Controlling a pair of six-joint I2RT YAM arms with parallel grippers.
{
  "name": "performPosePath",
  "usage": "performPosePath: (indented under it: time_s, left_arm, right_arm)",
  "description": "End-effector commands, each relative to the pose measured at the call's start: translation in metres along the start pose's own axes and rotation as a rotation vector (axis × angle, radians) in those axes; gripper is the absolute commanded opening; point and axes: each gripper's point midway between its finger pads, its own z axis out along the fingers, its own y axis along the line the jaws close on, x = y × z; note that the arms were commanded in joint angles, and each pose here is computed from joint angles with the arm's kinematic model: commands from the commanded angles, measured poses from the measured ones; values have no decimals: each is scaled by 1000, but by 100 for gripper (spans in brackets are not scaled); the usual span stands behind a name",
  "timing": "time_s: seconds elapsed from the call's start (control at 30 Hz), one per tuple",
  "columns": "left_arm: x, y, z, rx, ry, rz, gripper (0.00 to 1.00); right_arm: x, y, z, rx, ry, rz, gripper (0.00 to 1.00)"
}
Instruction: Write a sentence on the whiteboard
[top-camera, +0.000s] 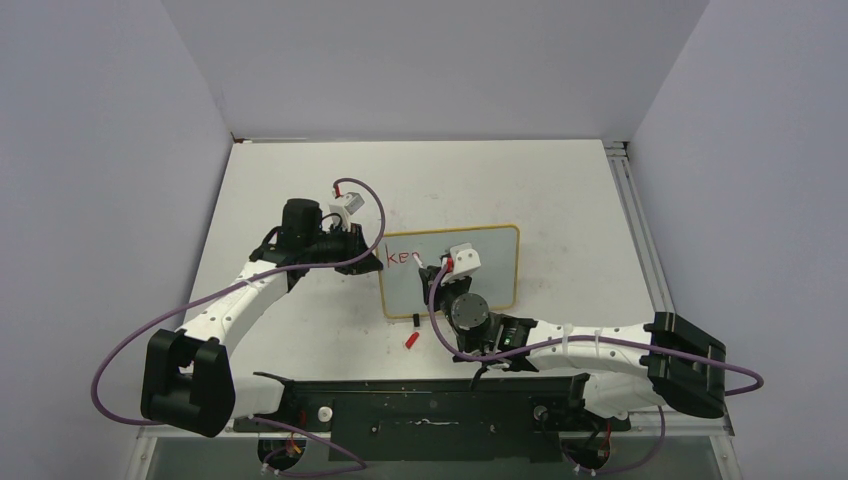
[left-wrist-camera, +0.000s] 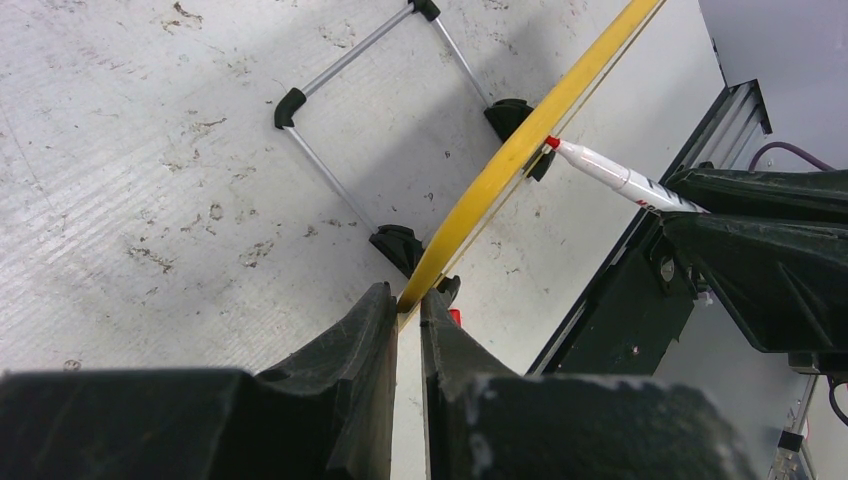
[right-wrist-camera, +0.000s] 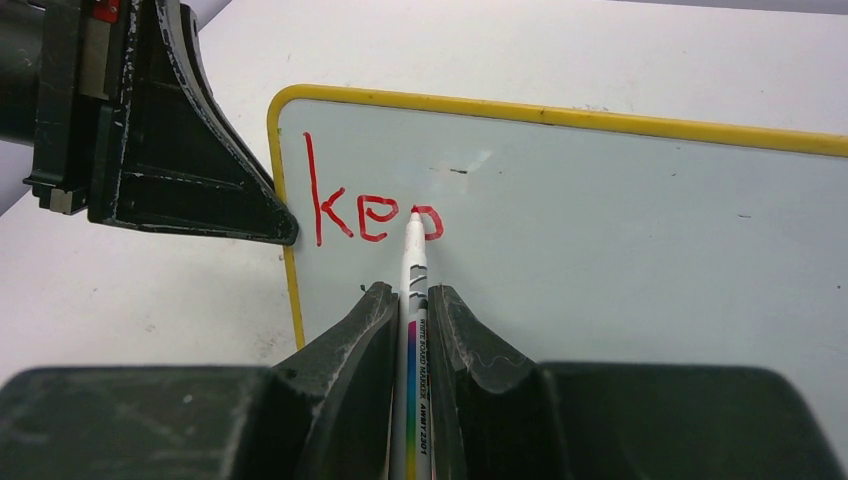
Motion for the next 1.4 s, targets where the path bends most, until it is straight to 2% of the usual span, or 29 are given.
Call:
performPosePath:
  time_s: [0.0,0.8,1.37]
  left_arm:
    - [-20,-19,-8,48,-52,48,0]
    - [-20,-20,-9,46,-54,51,0]
    - [-20,-20,-9,44,-57,53,0]
  right_arm:
    - [7,1,-1,2,14,15,5]
    - [27,-3,-10,10,60,11,5]
    - [21,-15,-14,64,37,12,5]
